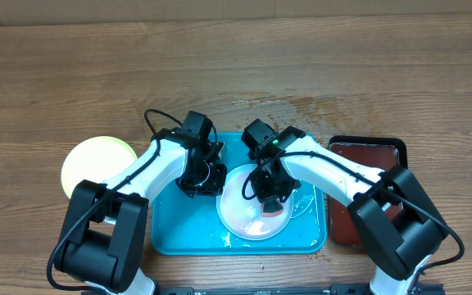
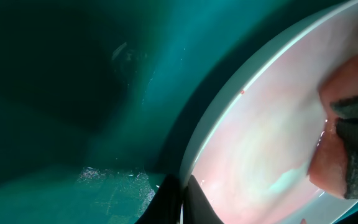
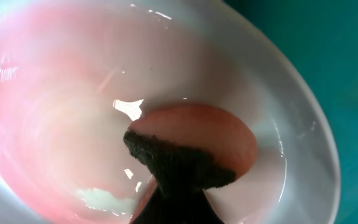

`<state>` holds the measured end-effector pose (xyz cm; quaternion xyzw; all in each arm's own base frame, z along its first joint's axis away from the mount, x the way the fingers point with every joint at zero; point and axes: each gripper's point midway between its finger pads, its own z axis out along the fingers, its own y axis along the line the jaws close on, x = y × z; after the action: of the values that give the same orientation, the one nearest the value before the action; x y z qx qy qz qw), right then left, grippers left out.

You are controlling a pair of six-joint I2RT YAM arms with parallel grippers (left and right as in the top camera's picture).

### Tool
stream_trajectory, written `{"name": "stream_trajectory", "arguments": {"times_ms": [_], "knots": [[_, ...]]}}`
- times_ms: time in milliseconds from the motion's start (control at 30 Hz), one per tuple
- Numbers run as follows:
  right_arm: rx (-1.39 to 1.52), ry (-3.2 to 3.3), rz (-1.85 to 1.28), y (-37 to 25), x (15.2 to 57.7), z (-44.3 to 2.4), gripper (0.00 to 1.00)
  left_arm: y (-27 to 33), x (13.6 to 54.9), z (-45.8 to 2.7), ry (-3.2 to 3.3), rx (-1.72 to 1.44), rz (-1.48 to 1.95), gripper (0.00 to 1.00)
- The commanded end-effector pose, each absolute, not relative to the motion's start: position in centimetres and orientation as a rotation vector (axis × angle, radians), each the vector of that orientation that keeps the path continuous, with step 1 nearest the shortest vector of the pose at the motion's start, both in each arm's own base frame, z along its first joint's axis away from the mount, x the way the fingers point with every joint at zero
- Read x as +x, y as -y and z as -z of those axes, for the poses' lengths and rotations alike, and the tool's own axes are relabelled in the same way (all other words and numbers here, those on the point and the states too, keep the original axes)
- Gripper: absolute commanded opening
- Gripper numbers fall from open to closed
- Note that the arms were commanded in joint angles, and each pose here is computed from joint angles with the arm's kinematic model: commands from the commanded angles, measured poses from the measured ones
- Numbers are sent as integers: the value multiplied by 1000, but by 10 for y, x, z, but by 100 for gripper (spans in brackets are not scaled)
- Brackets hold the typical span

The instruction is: Clean dirty plates on tray and stack at the side

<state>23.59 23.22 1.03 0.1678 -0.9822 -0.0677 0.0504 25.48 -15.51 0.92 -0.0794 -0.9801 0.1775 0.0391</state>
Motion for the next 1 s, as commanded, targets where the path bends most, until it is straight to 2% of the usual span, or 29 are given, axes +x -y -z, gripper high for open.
{"name": "stream_trajectory", "arguments": {"times_ms": [0,233,433,700,967], "knots": [[495,3058,202,-239,243,-27,4,153,254,-6,2999,-231,-531,4],[466,3124,57,-231,263,-71,4,153,254,-6,2998,-230,-531,4],[428,3186,67,-238,278,-109,4,153,254,-6,2999,-237,-530,4],[-58,3285,-201,-179,311,-143,4,152,253,-6,2993,-234,-525,4],[-600,3149,-272,-67,338,-142,4,152,253,-6,2993,-235,-525,4]]}}
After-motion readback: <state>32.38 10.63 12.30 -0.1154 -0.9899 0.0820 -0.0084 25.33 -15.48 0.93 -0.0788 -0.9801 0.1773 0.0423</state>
